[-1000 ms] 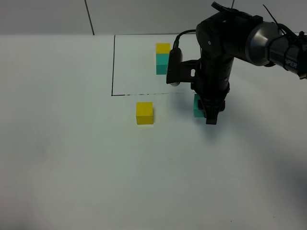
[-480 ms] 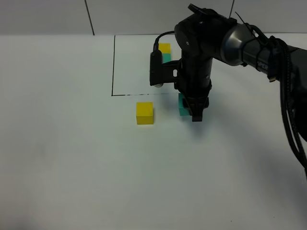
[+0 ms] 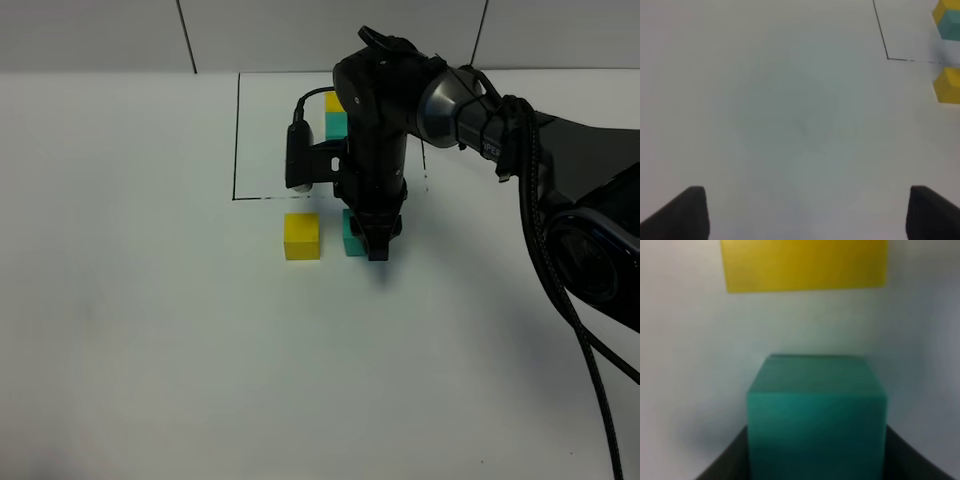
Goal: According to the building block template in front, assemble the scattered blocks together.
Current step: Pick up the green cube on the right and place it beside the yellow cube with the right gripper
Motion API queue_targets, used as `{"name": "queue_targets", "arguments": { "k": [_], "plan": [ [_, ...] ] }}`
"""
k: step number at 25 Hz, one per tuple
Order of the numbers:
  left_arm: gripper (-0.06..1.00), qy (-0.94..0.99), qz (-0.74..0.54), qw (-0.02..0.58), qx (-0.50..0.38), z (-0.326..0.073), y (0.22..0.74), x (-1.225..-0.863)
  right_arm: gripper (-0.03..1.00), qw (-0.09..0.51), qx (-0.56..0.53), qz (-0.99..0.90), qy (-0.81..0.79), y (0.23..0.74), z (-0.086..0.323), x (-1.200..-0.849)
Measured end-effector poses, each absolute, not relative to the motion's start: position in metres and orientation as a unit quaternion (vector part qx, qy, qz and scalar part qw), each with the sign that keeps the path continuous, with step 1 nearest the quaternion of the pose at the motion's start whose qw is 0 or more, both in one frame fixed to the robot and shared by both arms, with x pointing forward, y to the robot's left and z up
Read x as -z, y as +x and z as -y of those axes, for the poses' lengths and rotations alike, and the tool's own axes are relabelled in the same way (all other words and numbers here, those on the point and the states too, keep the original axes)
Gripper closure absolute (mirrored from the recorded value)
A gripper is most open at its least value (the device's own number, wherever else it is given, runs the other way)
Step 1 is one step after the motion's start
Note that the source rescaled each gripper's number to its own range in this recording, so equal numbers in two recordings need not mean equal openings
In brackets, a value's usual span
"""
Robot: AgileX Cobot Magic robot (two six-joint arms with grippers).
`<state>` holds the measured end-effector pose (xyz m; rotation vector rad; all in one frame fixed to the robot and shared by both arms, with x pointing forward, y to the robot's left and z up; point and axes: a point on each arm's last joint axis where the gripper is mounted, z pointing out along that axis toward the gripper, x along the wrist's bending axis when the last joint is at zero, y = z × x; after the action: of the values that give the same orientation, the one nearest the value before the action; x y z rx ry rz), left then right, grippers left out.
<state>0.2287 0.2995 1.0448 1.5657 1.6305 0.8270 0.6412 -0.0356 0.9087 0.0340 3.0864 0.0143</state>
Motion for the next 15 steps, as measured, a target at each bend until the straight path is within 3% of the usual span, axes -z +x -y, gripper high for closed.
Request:
{"name": "queue_targets", "arguments": {
  "k": [15],
  "plan": [
    [0.2,0.607,-0.633,0.359,-0.321,-0.3,0.229,-1.045,0.96,0.022,-0.051,-0.998,0.021,0.642,0.024,-0.901]
  ]
}}
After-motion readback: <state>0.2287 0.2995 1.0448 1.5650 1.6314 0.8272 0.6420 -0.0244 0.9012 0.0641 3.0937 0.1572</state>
